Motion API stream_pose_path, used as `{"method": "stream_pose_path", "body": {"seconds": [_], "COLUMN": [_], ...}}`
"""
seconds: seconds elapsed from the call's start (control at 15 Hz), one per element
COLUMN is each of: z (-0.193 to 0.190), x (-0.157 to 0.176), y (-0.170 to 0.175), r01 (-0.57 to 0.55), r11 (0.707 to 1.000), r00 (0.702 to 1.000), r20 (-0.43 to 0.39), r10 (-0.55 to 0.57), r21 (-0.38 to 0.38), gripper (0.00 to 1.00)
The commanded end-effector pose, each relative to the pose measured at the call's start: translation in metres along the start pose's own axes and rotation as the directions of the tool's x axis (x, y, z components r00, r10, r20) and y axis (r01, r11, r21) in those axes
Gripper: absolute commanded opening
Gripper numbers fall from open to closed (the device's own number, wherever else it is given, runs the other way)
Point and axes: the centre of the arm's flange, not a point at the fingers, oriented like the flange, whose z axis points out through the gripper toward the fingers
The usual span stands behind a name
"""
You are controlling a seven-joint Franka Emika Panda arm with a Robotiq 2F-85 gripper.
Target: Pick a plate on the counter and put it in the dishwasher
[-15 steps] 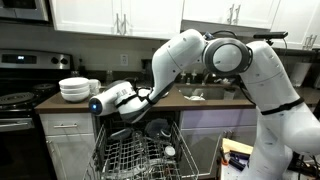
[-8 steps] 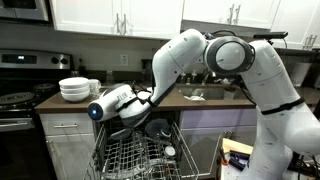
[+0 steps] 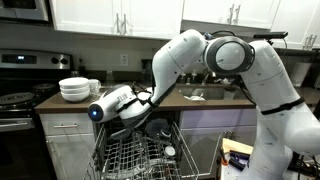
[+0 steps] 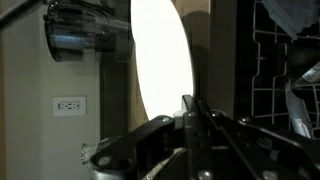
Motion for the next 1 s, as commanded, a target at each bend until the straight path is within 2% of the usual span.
{"method": "stream_pose_path", "body": {"seconds": [0.0,0.6,0.93], "z": [-0.009,-0.035,-0.054], "x": [0.001,-0.003,-0.002], "y": [-0.003,-0.015,-0.022], "r01": [-0.01,-0.042,-0.042], "r11": [0.999,0.992,0.992], "r00": [1.0,0.997,0.998], "r20": [0.021,0.066,0.05], "r10": [0.011,0.05,0.049], "r21": [-0.032,-0.117,-0.123], "gripper": [0.02,0.02,0.02]}}
